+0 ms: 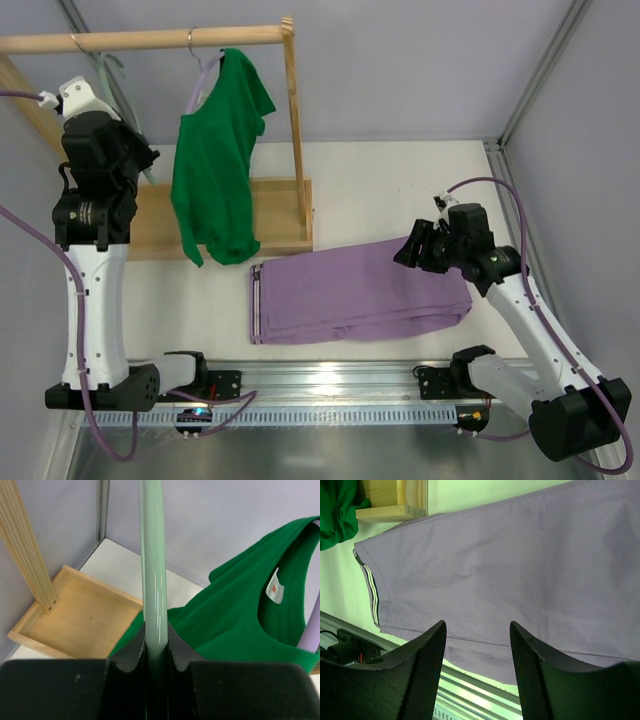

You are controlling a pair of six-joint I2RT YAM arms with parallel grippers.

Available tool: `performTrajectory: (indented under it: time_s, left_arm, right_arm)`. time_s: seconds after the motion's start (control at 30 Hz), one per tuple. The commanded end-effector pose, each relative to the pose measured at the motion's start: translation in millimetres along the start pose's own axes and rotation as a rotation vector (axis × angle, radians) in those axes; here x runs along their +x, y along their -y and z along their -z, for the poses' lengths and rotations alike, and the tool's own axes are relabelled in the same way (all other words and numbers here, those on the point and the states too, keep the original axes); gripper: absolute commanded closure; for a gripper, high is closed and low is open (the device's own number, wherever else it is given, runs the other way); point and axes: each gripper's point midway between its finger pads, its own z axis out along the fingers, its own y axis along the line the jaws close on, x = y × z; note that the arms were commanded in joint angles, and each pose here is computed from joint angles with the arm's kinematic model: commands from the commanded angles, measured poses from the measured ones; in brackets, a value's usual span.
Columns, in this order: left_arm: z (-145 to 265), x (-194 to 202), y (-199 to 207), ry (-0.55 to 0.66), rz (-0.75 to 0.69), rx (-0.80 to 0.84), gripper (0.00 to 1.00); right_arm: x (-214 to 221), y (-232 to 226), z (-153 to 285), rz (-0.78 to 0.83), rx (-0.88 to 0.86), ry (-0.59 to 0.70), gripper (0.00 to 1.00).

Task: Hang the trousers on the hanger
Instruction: Grab a hanger with the left arm

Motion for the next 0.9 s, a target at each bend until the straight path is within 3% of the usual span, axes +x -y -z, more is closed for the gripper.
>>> performTrajectory:
  time_s: [0.0,0.5,0.87]
  left_arm:
    - [27.1,-31.0,8.5,0.114,-0.037,0.093,0.99]
    - [73.5,-43.6,0.3,0.152,-0.059,0.129,1.0]
    - [140.9,-72.8,14.4,0.257,0.025,0.3,0.99]
  right_arm:
    - [-8.9,-8.5,6.0,0.015,-0.027,0.049,0.43]
    - [-5.1,-12.3,10.5,0.004,-0.045,0.055,0.43]
    - [-1.0,-17.7,19.8,0.016,-0.07,0.057,0.43]
